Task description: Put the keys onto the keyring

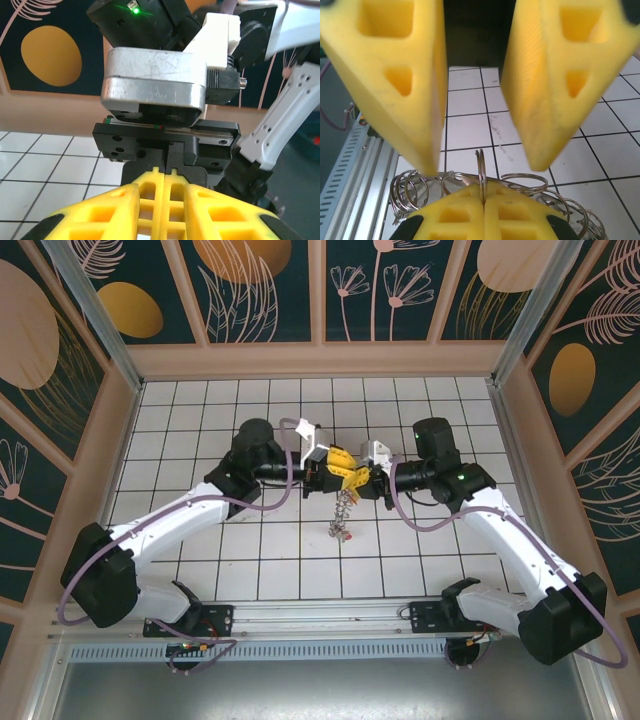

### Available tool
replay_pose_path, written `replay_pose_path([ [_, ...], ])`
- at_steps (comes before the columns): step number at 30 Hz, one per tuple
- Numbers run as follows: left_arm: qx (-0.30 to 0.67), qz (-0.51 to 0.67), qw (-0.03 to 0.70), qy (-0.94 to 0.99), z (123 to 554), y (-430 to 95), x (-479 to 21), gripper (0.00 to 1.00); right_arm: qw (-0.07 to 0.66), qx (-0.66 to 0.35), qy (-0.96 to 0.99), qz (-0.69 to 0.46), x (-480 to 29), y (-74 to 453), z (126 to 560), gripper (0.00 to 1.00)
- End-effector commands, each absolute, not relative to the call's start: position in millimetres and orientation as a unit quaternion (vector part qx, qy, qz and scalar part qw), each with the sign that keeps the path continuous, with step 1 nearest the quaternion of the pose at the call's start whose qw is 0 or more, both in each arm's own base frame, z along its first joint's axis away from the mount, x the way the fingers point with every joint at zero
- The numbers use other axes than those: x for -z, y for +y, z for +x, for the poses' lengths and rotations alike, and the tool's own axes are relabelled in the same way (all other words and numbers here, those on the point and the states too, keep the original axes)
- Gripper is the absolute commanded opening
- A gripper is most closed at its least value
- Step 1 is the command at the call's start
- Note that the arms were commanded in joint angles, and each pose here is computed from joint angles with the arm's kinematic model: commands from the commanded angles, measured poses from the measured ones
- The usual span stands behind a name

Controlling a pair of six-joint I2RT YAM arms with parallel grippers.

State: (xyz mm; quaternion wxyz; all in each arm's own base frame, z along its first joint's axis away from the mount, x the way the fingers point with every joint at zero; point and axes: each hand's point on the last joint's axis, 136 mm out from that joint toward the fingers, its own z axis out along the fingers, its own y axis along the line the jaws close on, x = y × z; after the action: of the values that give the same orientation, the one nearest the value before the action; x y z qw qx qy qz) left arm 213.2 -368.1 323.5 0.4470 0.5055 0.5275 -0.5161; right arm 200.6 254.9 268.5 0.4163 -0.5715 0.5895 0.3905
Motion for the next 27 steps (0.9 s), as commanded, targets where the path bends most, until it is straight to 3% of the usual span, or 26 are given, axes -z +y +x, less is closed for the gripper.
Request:
replay_pose_path([
  [1, 0.473, 0.561, 0.385, 0.56, 202, -361, -282, 0.31, 0.43, -0.384, 0.567, -0.588, -284, 257, 198, 0.0],
  [10, 0.454, 0.588, 0.373, 0.556, 197, -356, -276, 0.31, 0.426, -0.382, 0.566, -0.593, -287, 256, 195, 0.0],
  [12, 0.455, 0.588, 0.369, 0.557, 198, -358, -276, 0.27, 0.425, -0.383, 0.566, -0.594, -286, 256, 194, 0.0],
  [15, 0.464, 0.591, 0.364, 0.551, 197, -360, -279, 0.12, 0.422, -0.381, 0.568, -0.595, -284, 258, 193, 0.0],
  [18, 0.467, 0.59, 0.364, 0.549, 197, -361, -283, 0.1, 0.419, -0.377, 0.571, -0.597, -281, 259, 193, 0.0],
  [20, 0.468, 0.593, 0.361, 0.546, 196, -361, -283, 0.0, 0.42, -0.376, 0.57, -0.598, -282, 260, 194, 0.0],
  [24, 0.467, 0.598, 0.365, 0.54, 194, -360, -288, 0.0, 0.432, -0.376, 0.569, -0.59, -287, 258, 197, 0.0],
  [27, 0.492, 0.573, 0.394, 0.523, 195, -357, -307, 0.0, 0.442, -0.396, 0.557, -0.581, -293, 253, 192, 0.13],
])
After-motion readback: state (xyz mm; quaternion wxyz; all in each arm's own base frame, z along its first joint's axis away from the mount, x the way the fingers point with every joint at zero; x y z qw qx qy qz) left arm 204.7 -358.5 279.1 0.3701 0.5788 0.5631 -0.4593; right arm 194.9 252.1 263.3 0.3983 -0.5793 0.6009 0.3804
